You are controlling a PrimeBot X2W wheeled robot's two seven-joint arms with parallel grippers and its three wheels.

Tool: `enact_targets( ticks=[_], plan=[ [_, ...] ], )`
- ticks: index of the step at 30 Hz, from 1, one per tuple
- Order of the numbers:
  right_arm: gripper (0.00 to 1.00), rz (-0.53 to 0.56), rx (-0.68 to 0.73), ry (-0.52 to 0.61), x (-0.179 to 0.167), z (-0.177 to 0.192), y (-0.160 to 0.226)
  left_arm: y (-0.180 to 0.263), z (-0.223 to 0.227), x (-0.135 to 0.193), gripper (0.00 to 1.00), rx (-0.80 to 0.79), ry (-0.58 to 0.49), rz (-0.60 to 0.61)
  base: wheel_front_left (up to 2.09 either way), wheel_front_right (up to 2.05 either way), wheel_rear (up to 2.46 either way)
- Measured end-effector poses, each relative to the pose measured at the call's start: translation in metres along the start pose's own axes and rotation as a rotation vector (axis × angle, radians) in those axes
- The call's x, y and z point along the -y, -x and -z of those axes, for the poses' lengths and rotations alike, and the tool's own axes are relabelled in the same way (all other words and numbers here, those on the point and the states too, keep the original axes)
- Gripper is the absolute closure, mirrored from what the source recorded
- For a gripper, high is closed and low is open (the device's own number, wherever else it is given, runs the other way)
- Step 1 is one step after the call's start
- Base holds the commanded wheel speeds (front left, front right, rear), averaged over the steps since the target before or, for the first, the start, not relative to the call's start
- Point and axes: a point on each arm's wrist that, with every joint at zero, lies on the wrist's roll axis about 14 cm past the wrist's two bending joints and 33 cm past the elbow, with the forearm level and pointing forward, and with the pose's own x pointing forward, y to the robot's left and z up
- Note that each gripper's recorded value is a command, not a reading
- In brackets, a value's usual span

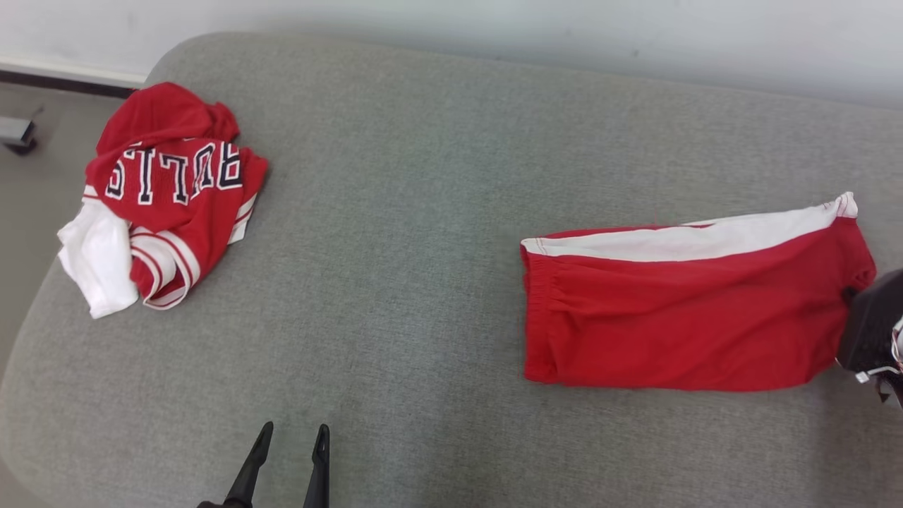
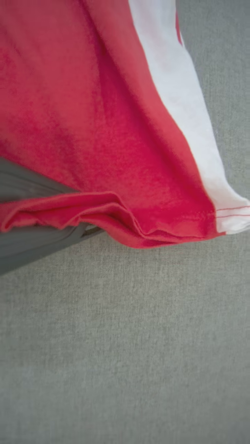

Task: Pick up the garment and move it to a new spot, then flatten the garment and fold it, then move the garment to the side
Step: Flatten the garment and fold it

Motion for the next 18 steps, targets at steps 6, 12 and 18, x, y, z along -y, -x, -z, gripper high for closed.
enact_targets(
  ticks=[6, 12, 18],
  plan=[
    [1.0, 0.081, 0.062, -0.012, 0.037, -0.002, 0.03, -0.002, -0.003, 0.011, 0.0, 0.015, 0.009, 0.039, 0.0, 0.0, 0.0],
    [1.0, 0.175, 0.111, -0.006, 0.074, -0.003, 0.064, -0.003, -0.006, 0.022, 0.0, 0.029, 0.014, 0.075, 0.0, 0.0, 0.0],
    [1.0, 0.228, 0.164, 0.051, 0.088, -0.01, 0.092, -0.001, -0.009, 0.029, 0.0, 0.042, 0.02, 0.099, 0.0, 0.0, 0.0]
  ],
)
